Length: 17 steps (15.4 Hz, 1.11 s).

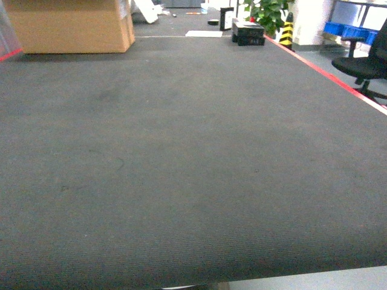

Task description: Sort blue parts and orange caps into right shelf containers

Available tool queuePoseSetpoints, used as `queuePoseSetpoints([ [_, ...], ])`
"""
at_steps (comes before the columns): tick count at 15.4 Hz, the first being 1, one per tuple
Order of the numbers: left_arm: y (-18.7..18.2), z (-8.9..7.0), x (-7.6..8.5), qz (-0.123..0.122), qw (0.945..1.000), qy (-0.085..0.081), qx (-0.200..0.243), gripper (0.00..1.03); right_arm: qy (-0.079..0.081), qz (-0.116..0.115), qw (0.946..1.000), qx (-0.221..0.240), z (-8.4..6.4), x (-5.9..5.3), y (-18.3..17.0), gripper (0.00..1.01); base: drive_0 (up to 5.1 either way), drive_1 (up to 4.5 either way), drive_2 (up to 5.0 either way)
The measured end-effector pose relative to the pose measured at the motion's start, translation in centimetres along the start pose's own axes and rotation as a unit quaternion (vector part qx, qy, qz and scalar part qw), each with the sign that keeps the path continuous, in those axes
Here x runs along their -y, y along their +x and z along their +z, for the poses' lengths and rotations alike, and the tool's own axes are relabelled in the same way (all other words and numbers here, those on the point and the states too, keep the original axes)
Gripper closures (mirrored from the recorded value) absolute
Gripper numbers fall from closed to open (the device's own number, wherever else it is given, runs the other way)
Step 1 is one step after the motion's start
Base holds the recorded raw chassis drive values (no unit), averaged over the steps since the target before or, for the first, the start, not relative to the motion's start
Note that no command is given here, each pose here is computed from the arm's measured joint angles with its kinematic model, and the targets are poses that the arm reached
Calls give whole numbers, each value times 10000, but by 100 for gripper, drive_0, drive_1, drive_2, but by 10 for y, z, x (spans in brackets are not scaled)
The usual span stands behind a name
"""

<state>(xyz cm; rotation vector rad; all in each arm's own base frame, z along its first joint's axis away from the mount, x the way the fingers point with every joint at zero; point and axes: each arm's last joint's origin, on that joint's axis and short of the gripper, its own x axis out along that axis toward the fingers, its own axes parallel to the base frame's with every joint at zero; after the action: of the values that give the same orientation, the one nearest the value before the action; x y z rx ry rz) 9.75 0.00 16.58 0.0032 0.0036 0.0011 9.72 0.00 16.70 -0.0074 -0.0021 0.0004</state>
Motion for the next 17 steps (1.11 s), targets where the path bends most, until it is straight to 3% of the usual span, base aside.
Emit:
queuePoseSetpoints([
  [17, 0, 0, 0, -2, 10000, 0, 0, 59, 0, 0, 10000, 0, 0, 0, 0, 56, -161, -161, -161],
])
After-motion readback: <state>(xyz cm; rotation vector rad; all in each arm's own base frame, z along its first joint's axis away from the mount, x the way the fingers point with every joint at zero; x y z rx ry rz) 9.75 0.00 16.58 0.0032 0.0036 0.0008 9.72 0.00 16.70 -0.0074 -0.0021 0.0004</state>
